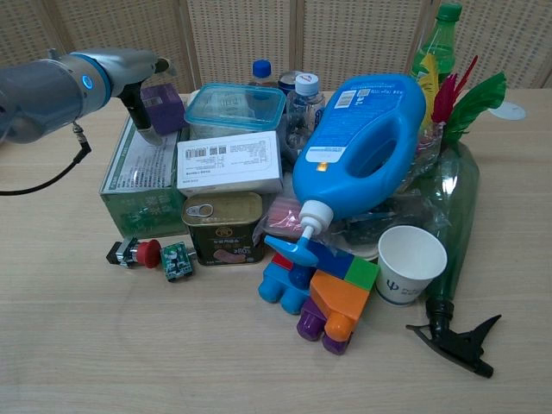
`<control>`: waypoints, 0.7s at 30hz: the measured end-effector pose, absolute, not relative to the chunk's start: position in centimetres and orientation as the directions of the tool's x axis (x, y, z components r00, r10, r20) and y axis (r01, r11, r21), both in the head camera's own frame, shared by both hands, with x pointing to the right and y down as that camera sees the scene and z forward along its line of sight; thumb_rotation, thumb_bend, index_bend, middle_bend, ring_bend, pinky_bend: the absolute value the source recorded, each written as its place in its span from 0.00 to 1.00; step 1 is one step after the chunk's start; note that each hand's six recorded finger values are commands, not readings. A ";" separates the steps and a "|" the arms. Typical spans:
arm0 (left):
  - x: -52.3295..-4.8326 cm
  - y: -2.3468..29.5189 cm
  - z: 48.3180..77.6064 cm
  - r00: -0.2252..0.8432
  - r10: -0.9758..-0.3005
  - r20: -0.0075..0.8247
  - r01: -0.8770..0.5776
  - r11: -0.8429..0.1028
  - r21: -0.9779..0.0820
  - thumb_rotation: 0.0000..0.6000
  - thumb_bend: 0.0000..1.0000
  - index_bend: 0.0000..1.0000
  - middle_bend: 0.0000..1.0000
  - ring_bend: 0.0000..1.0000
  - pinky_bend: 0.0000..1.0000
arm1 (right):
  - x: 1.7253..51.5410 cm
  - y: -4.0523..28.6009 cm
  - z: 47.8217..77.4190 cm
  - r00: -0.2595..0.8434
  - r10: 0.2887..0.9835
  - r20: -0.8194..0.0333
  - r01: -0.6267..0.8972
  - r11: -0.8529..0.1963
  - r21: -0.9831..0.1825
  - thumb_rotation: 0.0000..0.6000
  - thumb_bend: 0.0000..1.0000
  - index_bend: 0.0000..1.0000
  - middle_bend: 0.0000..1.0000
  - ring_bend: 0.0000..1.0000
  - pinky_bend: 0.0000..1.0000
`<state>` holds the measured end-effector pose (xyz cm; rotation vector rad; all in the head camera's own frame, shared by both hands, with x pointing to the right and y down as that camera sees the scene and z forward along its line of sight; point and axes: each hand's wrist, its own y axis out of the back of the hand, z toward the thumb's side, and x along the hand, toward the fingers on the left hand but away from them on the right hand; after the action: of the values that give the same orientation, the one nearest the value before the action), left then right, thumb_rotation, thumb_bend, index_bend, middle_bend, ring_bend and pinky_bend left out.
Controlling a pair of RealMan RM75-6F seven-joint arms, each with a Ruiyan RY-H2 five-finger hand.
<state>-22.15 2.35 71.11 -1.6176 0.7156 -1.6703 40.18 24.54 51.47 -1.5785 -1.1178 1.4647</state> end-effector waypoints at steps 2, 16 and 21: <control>-21.6 2.4 71.7 0.011 -0.785 0.619 0.106 -0.614 -0.782 1.00 0.00 0.00 0.00 0.00 0.00 | 40.4 24.5 51.4 -0.018 0.922 -0.387 0.133 -0.382 -0.915 0.64 0.00 0.00 0.00 0.00 0.00; -21.1 2.1 72.1 -0.004 -0.849 0.529 0.107 -0.526 -0.844 1.00 0.03 0.80 0.69 0.53 0.73 | 40.9 24.6 51.4 -0.030 0.920 -0.390 0.131 -0.383 -0.914 0.63 0.00 0.00 0.00 0.00 0.00; -21.5 1.9 71.7 -0.008 -0.864 0.504 0.096 -0.502 -0.859 1.00 0.07 0.85 0.75 0.59 0.79 | 40.7 24.7 51.5 -0.025 0.920 -0.392 0.127 -0.386 -0.914 0.64 0.00 0.00 0.00 0.00 0.00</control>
<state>-21.46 1.87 71.66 -1.5153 0.8265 -1.6132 40.72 24.71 51.50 -1.5716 -1.1208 1.4813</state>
